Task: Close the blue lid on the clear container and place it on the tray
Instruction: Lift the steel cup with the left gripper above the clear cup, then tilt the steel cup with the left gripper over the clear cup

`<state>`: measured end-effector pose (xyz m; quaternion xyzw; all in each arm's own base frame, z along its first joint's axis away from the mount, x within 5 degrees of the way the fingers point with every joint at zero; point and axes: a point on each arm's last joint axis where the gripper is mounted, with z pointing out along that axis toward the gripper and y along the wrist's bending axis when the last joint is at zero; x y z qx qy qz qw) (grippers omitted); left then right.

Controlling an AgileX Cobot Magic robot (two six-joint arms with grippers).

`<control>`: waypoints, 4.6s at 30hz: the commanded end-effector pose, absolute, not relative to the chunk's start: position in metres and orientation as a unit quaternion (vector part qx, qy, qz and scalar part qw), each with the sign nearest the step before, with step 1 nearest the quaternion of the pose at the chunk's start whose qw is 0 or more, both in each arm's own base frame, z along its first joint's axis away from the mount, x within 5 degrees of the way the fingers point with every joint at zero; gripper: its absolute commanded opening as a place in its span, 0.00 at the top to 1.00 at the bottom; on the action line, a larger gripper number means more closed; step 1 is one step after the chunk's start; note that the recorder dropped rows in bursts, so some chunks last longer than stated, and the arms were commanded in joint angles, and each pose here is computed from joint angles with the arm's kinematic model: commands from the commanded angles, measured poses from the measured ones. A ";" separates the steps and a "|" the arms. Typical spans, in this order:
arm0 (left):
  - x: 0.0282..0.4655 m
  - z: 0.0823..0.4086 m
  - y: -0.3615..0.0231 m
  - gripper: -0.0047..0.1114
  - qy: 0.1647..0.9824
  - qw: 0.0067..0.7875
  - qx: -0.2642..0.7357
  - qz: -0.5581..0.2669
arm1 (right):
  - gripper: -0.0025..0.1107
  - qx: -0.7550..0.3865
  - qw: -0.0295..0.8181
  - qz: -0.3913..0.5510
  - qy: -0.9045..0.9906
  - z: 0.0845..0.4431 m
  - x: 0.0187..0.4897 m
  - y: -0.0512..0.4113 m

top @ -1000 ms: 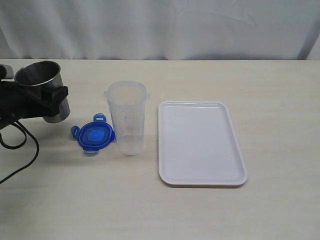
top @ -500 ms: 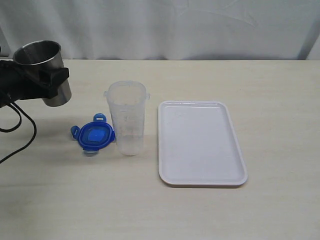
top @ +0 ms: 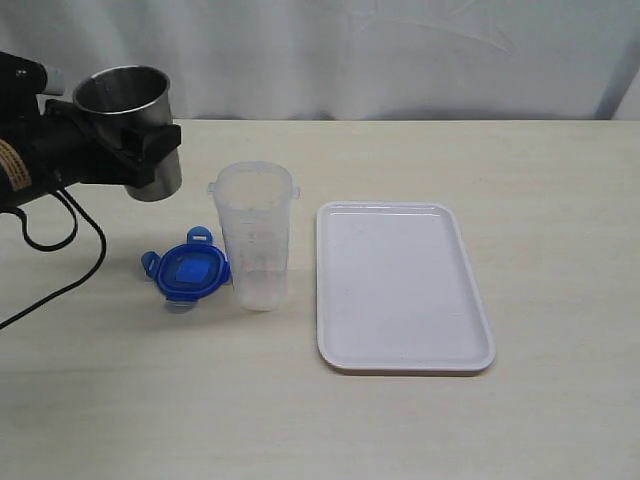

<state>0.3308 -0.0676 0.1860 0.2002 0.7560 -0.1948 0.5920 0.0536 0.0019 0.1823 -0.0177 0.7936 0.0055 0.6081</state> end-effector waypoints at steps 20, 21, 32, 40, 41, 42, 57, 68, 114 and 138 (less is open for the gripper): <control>0.340 0.214 -0.096 0.96 0.716 0.623 0.238 -0.208 | 0.94 -0.020 0.611 0.005 0.792 0.182 0.053 0.002; 0.340 0.214 -0.098 0.96 0.715 0.622 0.239 -0.209 | 0.94 -0.020 0.611 0.005 0.792 0.182 0.053 0.002; 0.337 0.214 -0.110 0.96 0.708 0.621 0.260 -0.212 | 0.94 -0.020 0.611 0.005 0.792 0.182 0.053 0.002; 0.337 0.214 -0.110 0.96 0.698 0.628 0.287 -0.190 | 0.94 -0.020 0.611 0.005 0.792 0.182 0.053 0.002; 0.337 0.214 -0.110 0.96 0.698 0.628 0.287 -0.190 | 0.94 -0.020 0.611 0.005 0.792 0.182 0.053 0.002; 0.337 0.214 -0.110 0.96 0.698 0.628 0.287 -0.190 | 0.94 -0.020 0.611 0.005 0.792 0.182 0.053 0.002; 0.336 0.214 -0.110 0.96 0.681 0.638 0.326 -0.153 | 0.94 -0.020 0.611 0.005 0.792 0.182 0.053 0.002; 0.336 0.214 -0.110 0.96 0.665 0.644 0.358 -0.124 | 0.94 -0.020 0.611 0.005 0.792 0.182 0.053 0.002; 0.338 0.215 -0.109 0.96 0.577 0.659 0.482 0.023 | 0.94 -0.020 0.611 0.005 0.792 0.182 0.053 0.002; 0.339 0.216 -0.107 0.96 0.556 0.660 0.500 0.063 | 0.94 -0.020 0.611 0.005 0.792 0.182 0.053 0.002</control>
